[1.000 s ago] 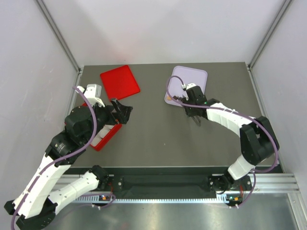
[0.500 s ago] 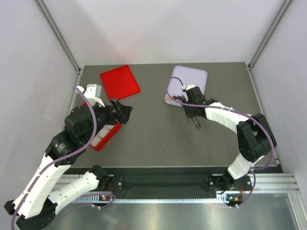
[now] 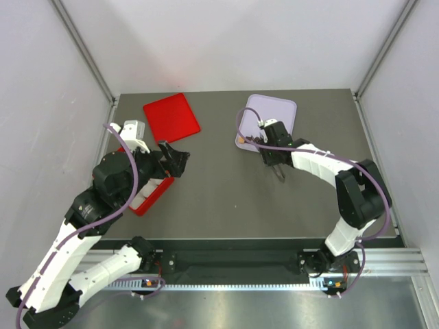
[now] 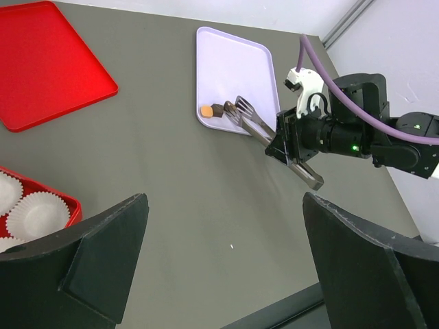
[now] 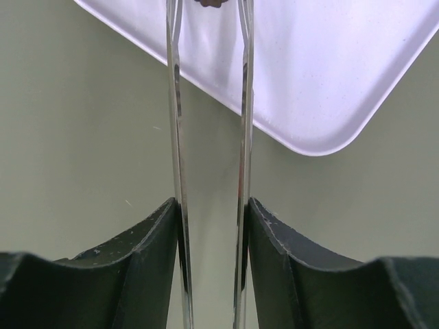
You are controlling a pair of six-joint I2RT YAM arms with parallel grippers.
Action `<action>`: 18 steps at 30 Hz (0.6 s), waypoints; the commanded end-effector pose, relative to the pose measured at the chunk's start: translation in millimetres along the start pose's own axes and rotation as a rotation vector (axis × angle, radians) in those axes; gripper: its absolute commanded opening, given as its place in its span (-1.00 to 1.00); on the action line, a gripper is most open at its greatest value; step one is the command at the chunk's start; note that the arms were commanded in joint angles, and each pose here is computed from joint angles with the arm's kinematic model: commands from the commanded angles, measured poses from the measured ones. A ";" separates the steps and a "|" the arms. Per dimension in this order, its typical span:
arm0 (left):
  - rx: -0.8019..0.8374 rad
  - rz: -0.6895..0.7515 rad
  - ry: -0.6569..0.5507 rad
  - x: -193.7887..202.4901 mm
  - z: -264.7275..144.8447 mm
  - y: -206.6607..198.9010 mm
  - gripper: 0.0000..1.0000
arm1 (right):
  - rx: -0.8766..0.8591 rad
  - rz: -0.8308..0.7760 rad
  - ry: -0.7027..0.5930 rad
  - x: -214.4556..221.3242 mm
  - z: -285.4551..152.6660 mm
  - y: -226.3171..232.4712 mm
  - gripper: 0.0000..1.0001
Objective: Pack the chocolate
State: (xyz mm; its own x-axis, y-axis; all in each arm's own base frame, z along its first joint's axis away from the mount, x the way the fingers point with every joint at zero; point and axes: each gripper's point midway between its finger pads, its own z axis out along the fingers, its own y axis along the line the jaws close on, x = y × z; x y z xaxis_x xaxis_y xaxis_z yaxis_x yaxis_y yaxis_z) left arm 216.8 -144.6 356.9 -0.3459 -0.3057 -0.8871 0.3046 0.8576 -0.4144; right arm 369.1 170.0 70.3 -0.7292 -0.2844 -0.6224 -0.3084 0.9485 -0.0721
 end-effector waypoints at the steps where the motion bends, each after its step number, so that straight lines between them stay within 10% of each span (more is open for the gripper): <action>1: 0.027 -0.015 -0.059 -20.0 -5.5 -8.3 0.98 | 0.006 0.016 -0.071 -30.4 -2.5 -4.4 -0.16; 18: 0.044 -0.019 -0.068 -27.3 -5.2 -14.2 0.98 | 0.041 0.026 -0.110 -41.5 -33.8 -15.2 -0.30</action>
State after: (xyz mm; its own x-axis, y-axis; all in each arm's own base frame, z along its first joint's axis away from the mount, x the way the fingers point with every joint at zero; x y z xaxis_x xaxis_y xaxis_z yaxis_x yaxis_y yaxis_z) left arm 216.1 -144.1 366.5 -0.3316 -0.3166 -0.8887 0.3118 0.8523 -0.4200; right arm 366.8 165.6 76.2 -0.7351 -0.2879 -0.6138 -0.2995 0.9501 -0.0869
